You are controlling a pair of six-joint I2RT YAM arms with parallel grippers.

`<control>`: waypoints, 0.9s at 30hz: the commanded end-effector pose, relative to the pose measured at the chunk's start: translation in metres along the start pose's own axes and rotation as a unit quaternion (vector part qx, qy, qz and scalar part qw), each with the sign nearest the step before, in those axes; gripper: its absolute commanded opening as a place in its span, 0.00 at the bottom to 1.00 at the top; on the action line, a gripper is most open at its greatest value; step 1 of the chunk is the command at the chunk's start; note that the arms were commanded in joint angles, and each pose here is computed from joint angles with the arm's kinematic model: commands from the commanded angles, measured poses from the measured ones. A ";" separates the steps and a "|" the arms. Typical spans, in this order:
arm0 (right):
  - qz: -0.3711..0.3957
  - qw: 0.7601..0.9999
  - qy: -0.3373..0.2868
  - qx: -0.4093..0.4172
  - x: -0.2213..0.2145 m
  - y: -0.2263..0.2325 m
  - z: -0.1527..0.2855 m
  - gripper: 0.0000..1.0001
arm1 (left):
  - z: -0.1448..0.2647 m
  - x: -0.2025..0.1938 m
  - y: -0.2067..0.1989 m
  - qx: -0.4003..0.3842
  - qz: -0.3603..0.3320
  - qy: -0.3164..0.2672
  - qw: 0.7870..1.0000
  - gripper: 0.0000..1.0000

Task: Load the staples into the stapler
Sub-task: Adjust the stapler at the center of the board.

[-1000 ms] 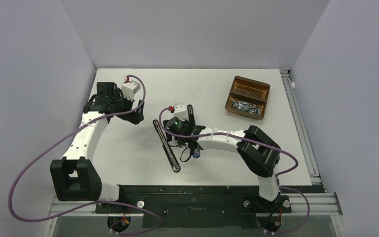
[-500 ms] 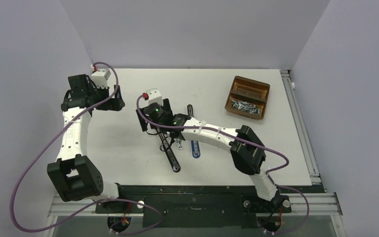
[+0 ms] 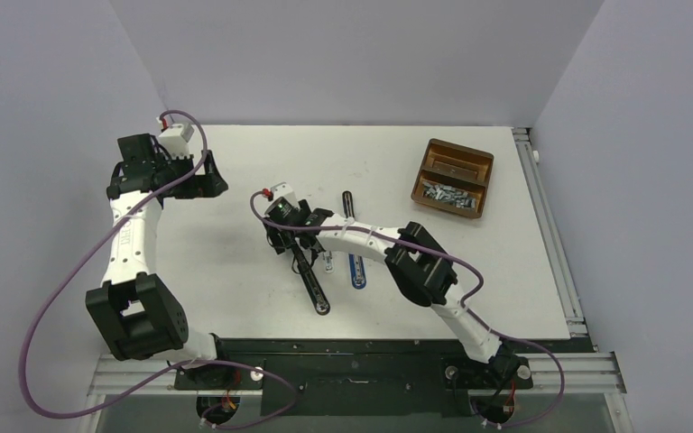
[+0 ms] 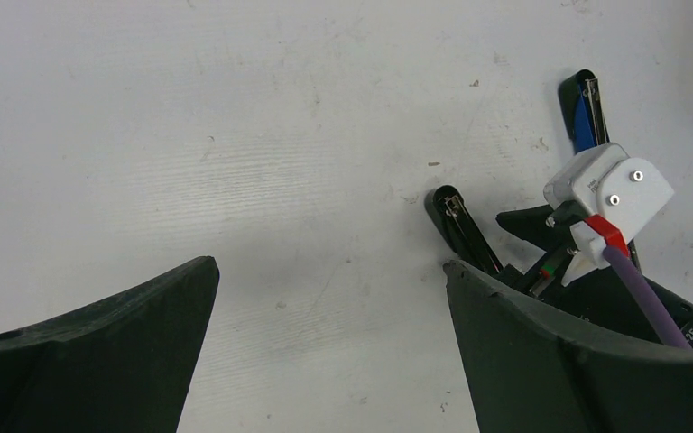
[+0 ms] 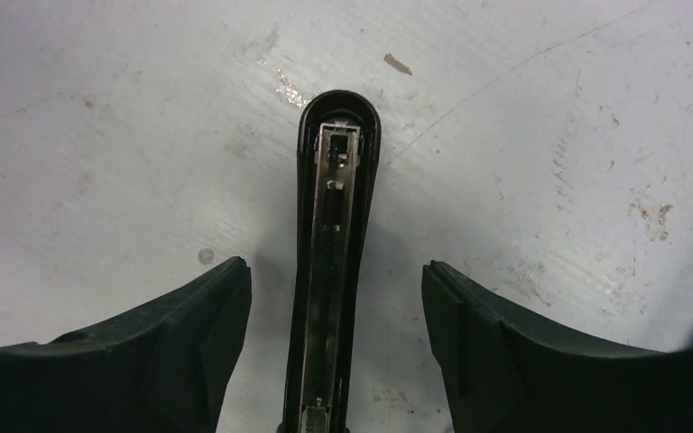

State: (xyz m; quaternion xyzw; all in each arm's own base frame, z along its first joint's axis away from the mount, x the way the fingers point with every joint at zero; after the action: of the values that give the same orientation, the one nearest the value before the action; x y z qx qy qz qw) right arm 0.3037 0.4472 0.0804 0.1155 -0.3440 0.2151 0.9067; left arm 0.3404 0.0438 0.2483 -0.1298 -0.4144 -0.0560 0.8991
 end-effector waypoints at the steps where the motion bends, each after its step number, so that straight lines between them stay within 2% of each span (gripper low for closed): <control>1: -0.018 0.999 -0.027 0.022 0.022 0.007 0.001 0.63 | 0.006 0.020 -0.007 -0.017 -0.003 -0.036 0.999 0.96; 7: -0.034 0.998 -0.030 0.033 0.025 0.010 -0.012 0.44 | 0.008 0.019 -0.006 -0.012 -0.004 -0.037 0.999 0.96; 11: -0.044 0.998 -0.033 0.031 0.030 0.009 -0.020 0.27 | 0.009 0.020 -0.008 -0.012 -0.006 -0.039 0.999 0.96; 16: -0.084 0.994 -0.070 -0.007 0.045 -0.005 -0.021 0.09 | 0.010 0.018 -0.012 -0.015 -0.014 -0.039 0.999 0.96; 27: -0.172 0.975 -0.120 -0.069 0.068 -0.036 -0.021 0.09 | 0.008 0.015 -0.021 -0.016 -0.038 -0.037 0.998 0.96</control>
State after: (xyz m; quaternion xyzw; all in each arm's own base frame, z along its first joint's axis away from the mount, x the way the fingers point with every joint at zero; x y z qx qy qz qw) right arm 0.3583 0.4408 0.0753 0.1135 -0.3846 0.0812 0.9125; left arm 0.3394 0.0272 0.2552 -0.1439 -0.4212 -0.0744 0.8924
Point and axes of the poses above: each gripper's point midway between its finger pads, its own z axis back along the fingers, its own y axis along the line the jaws close on, x = y × z, the point moved 6 cm from there along z, back along the fingers, and after that the axes turned 5 degrees about -z, right-handed, at the moved point
